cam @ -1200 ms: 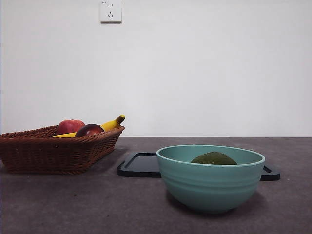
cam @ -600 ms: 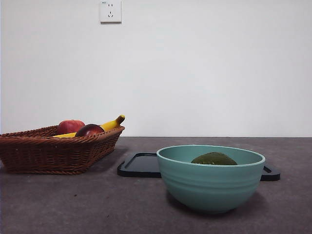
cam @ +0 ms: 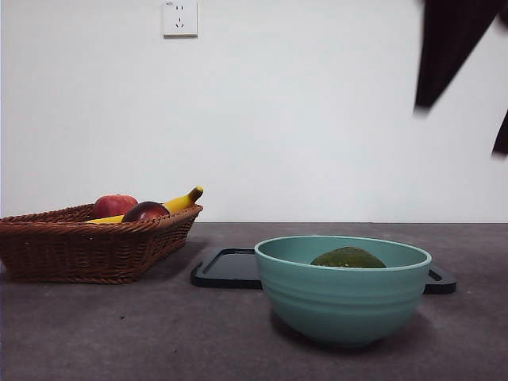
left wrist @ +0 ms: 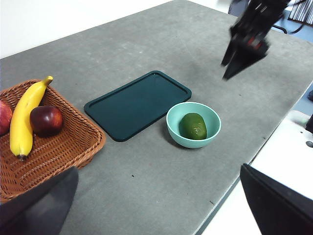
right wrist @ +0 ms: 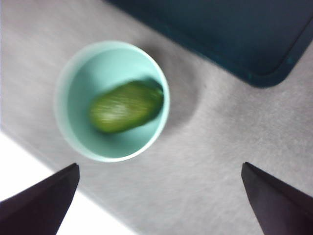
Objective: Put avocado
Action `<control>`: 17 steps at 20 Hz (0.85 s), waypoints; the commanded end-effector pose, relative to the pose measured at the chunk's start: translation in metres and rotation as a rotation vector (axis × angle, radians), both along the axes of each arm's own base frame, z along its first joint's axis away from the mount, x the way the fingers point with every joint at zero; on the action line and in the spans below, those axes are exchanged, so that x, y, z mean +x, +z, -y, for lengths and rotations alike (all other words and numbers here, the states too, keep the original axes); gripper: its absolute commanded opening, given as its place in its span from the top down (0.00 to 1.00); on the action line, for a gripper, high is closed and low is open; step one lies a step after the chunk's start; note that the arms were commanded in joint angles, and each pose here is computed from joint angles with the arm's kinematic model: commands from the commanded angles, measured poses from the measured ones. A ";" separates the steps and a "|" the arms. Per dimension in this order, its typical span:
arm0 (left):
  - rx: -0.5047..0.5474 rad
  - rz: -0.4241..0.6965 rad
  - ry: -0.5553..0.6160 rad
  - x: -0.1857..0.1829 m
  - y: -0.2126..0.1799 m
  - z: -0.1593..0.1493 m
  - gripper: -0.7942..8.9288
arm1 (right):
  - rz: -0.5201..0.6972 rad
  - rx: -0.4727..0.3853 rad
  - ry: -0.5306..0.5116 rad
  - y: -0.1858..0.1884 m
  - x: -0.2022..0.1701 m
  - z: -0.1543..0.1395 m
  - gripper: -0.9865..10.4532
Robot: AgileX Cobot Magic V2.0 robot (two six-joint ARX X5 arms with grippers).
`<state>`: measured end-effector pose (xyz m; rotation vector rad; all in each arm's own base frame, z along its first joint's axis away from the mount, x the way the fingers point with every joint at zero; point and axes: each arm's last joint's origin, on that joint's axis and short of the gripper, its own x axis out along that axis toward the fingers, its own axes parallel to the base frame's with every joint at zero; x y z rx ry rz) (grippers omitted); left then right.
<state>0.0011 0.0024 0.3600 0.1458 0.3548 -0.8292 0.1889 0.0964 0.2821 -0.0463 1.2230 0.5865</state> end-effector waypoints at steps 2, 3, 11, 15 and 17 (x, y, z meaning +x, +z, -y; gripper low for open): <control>-0.017 0.014 -0.005 0.000 0.004 -0.001 0.37 | -0.101 -0.069 0.032 -0.032 0.027 -0.025 0.36; -0.016 0.014 -0.005 0.000 0.004 -0.001 0.37 | -0.115 -0.077 0.039 -0.039 0.032 -0.030 0.36; -0.017 0.015 -0.005 0.000 0.004 -0.001 0.37 | -0.111 -0.210 0.005 -0.068 0.048 -0.042 0.36; -0.017 0.015 -0.006 0.000 0.004 -0.001 0.37 | -0.100 -0.190 0.004 -0.072 0.052 -0.047 0.55; -0.017 0.016 -0.006 0.000 0.004 -0.001 0.37 | -0.117 -0.198 -0.003 -0.077 0.054 -0.051 0.55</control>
